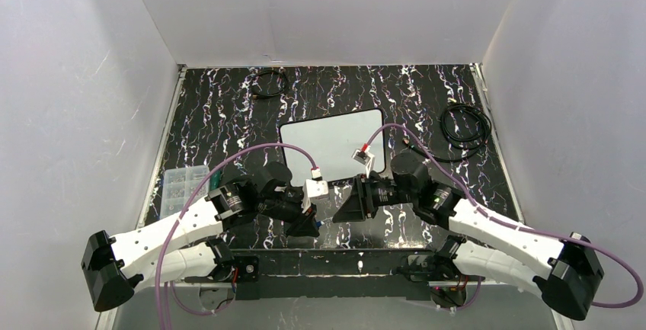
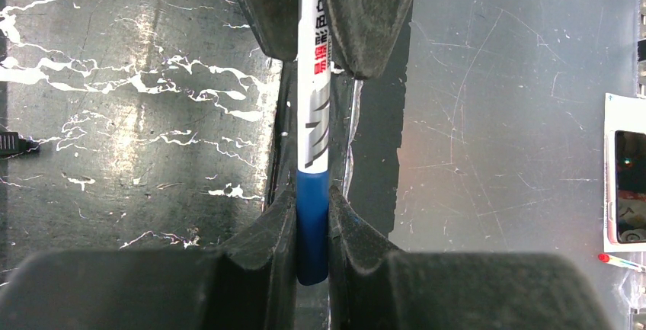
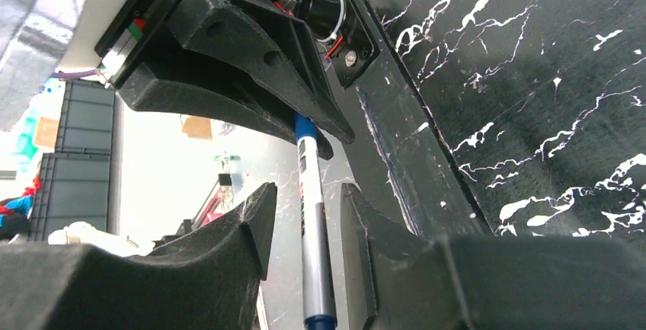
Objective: Write a sentence on the whiteboard
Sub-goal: Open the whiteboard marker at the center of the board.
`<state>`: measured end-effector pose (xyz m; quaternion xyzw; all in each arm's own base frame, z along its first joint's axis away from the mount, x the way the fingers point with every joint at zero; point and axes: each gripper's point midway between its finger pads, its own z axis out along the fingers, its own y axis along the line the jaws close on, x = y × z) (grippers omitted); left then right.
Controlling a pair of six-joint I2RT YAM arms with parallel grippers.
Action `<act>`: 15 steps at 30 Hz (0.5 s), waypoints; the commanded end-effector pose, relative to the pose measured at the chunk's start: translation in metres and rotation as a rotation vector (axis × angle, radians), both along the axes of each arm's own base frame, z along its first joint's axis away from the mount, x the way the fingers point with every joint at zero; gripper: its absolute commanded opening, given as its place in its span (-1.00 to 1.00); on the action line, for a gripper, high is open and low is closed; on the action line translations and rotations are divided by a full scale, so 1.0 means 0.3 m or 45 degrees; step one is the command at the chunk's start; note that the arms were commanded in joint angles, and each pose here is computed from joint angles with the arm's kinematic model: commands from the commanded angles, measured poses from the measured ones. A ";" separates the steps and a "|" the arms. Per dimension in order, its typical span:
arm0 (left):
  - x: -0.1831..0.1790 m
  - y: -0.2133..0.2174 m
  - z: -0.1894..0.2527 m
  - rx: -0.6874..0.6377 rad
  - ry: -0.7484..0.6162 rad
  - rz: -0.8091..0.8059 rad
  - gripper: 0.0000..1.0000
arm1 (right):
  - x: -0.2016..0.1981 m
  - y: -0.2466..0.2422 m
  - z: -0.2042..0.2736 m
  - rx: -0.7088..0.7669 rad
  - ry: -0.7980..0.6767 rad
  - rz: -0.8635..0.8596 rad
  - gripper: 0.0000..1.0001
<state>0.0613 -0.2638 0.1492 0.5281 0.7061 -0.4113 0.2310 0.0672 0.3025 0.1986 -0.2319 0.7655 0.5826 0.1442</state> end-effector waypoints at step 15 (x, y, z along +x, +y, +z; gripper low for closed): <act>0.002 -0.013 0.017 -0.012 0.038 0.030 -1.00 | 0.002 -0.004 0.069 0.136 -0.053 -0.054 -0.13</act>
